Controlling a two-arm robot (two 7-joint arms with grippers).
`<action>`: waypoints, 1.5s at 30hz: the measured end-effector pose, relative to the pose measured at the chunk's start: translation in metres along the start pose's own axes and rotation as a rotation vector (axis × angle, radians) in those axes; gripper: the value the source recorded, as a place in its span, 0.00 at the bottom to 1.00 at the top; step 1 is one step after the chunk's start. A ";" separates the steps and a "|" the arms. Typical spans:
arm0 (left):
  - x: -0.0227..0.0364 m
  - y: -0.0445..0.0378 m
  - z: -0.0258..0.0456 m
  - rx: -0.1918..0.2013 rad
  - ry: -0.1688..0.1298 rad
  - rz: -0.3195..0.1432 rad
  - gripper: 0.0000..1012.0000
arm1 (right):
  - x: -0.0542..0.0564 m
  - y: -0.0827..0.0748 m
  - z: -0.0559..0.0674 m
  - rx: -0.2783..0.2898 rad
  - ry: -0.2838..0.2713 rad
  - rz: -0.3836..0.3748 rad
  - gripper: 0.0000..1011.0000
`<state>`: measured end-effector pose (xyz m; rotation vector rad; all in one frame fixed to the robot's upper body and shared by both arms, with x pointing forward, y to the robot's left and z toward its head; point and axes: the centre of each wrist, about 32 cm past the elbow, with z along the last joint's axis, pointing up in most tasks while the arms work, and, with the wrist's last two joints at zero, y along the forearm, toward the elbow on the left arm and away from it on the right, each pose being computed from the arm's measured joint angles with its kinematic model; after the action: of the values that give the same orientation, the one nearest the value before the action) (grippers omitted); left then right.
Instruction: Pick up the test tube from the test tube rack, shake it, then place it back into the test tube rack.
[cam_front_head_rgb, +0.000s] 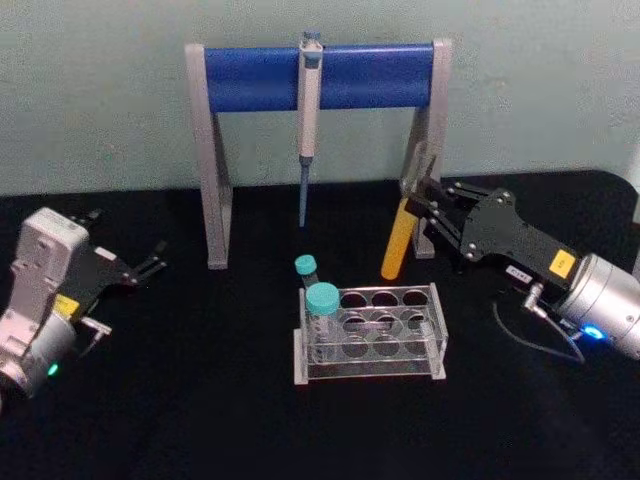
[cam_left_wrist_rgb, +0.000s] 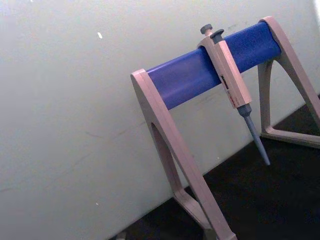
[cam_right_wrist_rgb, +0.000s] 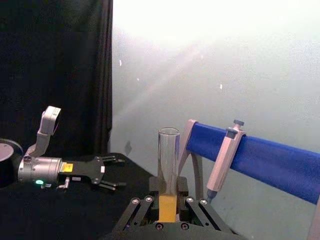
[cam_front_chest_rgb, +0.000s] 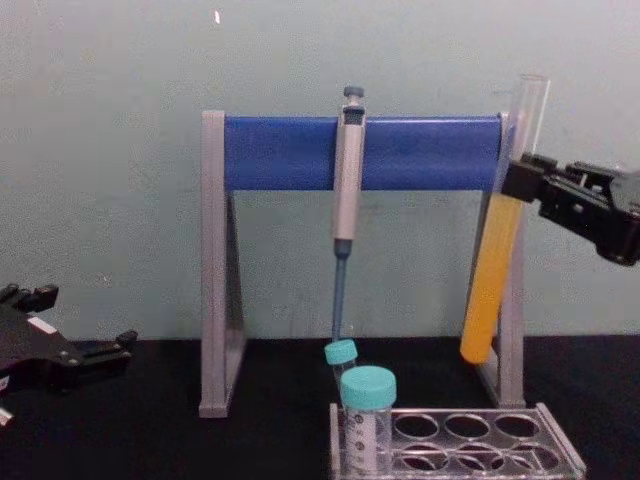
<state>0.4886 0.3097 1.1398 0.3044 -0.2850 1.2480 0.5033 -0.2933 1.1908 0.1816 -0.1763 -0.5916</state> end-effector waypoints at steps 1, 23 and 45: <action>0.0000 0.0000 0.0000 0.000 0.000 0.000 0.99 | 0.000 0.001 0.000 0.003 -0.001 0.000 0.20; 0.0000 0.0000 0.0000 0.000 0.000 0.000 0.99 | 0.008 -0.012 0.010 0.035 0.056 0.198 0.20; 0.0000 0.0000 0.0000 0.000 0.000 0.000 0.99 | 0.024 -0.026 0.012 -0.065 -0.042 0.013 0.20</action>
<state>0.4886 0.3097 1.1397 0.3045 -0.2850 1.2479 0.5064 -0.3300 1.1994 0.1052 -0.1981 -0.5880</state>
